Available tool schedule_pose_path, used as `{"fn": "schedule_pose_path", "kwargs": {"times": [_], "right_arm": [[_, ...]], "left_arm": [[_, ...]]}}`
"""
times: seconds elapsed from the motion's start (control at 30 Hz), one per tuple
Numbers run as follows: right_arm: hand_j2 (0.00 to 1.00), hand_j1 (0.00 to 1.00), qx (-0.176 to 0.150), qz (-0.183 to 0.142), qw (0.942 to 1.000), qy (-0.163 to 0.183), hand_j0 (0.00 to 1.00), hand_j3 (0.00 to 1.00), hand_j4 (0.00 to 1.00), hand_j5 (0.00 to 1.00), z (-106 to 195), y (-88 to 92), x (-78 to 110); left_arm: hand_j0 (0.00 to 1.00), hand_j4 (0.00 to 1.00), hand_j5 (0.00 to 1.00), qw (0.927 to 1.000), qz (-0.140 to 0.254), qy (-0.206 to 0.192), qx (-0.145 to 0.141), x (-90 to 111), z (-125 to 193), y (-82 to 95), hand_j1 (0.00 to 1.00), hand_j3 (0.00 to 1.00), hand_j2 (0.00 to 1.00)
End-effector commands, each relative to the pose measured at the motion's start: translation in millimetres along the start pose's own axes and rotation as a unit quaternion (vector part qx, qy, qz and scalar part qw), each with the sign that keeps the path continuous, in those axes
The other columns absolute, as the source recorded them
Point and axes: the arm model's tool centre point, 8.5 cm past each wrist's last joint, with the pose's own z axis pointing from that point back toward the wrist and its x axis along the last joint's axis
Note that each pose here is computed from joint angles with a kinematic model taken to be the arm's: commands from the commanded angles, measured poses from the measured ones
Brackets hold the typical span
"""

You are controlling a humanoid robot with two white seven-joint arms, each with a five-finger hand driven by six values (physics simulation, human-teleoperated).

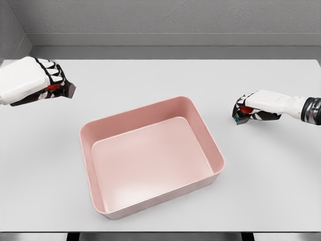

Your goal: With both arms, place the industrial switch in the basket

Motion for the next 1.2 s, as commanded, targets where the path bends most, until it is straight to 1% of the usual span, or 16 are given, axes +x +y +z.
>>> {"fn": "schedule_pose_path", "kwargs": {"times": [0.0, 0.2, 0.23, 0.37, 0.47, 0.5, 0.53, 0.6, 0.67, 0.73, 0.83, 0.87, 0.9, 1.03, 1.1, 1.17], "right_arm": [[0.48, 0.48, 0.0, -0.001, 1.0, 0.001, 0.48, 0.48, 0.48, 0.48, 0.1, 0.1, -0.3], [0.48, 0.48, -0.01, 0.002, 0.9999, 0.002, 0.48, 0.48, 0.48, 0.48, 3.5, -8.8, -1.5], [0.48, 0.48, -0.012, 0.002, 0.9999, 0.003, 0.48, 0.48, 0.48, 0.48, 4.4, -9.9, -2.1], [0.48, 0.48, -0.021, 0.01, 0.9997, 0.003, 0.48, 0.48, 0.48, 0.48, 6.6, -20.2, -1.6], [0.48, 0.48, -0.024, 0.013, 0.9996, 0.003, 0.48, 0.48, 0.48, 0.48, 7.0, -24.2, -1.0], [0.48, 0.48, -0.028, 0.018, 0.9994, 0.001, 0.48, 0.48, 0.48, 0.48, 7.2, -29.6, 0.1], [0.48, 0.48, -0.03, 0.02, 0.9994, -0.001, 0.48, 0.48, 0.48, 0.48, 6.5, -31.1, 1.6], [0.48, 0.48, -0.033, 0.025, 0.9991, -0.002, 0.48, 0.48, 0.48, 0.48, 6.6, -36.0, 3.2], [0.48, 0.48, -0.039, 0.03, 0.9988, -0.008, 0.48, 0.48, 0.48, 0.48, 5.3, -41.3, 7.2], [0.48, 0.48, -0.044, 0.033, 0.9984, -0.015, 0.48, 0.48, 0.48, 0.48, 4.3, -45.1, 11.8], [0.48, 0.48, -0.055, 0.044, 0.9972, -0.028, 0.48, 0.48, 0.48, 0.48, 4.3, -55.0, 20.6], [0.48, 0.48, -0.056, 0.046, 0.9969, -0.031, 0.48, 0.48, 0.48, 0.48, 4.0, -56.3, 22.8], [0.48, 0.48, -0.058, 0.05, 0.9965, -0.034, 0.48, 0.48, 0.48, 0.48, 3.7, -58.1, 25.7], [0.48, 0.48, -0.071, 0.052, 0.9948, -0.051, 0.48, 0.48, 0.48, 0.48, 8.1, -66.9, 34.5], [0.48, 0.48, -0.078, 0.056, 0.9935, -0.061, 0.48, 0.48, 0.48, 0.48, 14.4, -73.2, 40.2], [0.48, 0.48, -0.082, 0.061, 0.9924, -0.069, 0.48, 0.48, 0.48, 0.48, 16.1, -76.9, 45.5]], "left_arm": [[0.35, 0.35, 0.35, 0.9997, 0.022, -0.012, 0.007, 6.9, -9.2, -10.6, 0.35, 0.35, 0.35], [0.35, 0.35, 0.35, 0.9993, 0.026, -0.017, 0.02, 9.5, -15.1, -9.8, 0.35, 0.35, 0.35], [0.35, 0.35, 0.35, 0.999, 0.031, -0.018, 0.025, 10.9, -17.7, -12.2, 0.35, 0.35, 0.35], [0.35, 0.35, 0.35, 0.9976, 0.053, -0.042, 0.016, 24.2, -32.7, -29.0, 0.35, 0.35, 0.35], [0.35, 0.35, 0.35, 0.9965, 0.058, -0.055, 0.023, 29.7, -43.4, -30.1, 0.35, 0.35, 0.35], [0.35, 0.35, 0.35, 0.9965, 0.055, -0.057, 0.027, 29.7, -45.3, -26.5, 0.35, 0.35, 0.35], [0.35, 0.35, 0.35, 0.9955, 0.062, -0.063, 0.034, 33.6, -50.4, -29.2, 0.35, 0.35, 0.35], [0.35, 0.35, 0.35, 0.9947, 0.061, -0.077, 0.028, 38.7, -59.2, -29.4, 0.35, 0.35, 0.35], [0.35, 0.35, 0.35, 0.9943, 0.061, -0.08, 0.034, 39.8, -62.3, -27.5, 0.35, 0.35, 0.35], [0.35, 0.35, 0.35, 0.9925, 0.073, -0.088, 0.044, 46.2, -69.8, -31.5, 0.35, 0.35, 0.35], [0.35, 0.35, 0.35, 0.9913, 0.081, -0.097, 0.038, 52.1, -72.9, -38.7, 0.35, 0.35, 0.35], [0.35, 0.35, 0.35, 0.9913, 0.078, -0.098, 0.04, 51.7, -74.3, -35.7, 0.35, 0.35, 0.35], [0.35, 0.35, 0.35, 0.9914, 0.066, -0.101, 0.05, 49.3, -78.0, -24.1, 0.35, 0.35, 0.35], [0.35, 0.35, 0.35, 0.9883, 0.065, -0.123, 0.062, 58.6, -95.1, -17.2, 0.35, 0.35, 0.35], [0.37, 0.37, 0.37, 0.987, 0.07, -0.137, 0.048, 66.0, -101.0, -24.3, 0.37, 0.37, 0.37], [0.39, 0.39, 0.39, 0.9854, 0.081, -0.147, 0.028, 74.2, -104.1, -37.6, 0.39, 0.39, 0.39]]}}
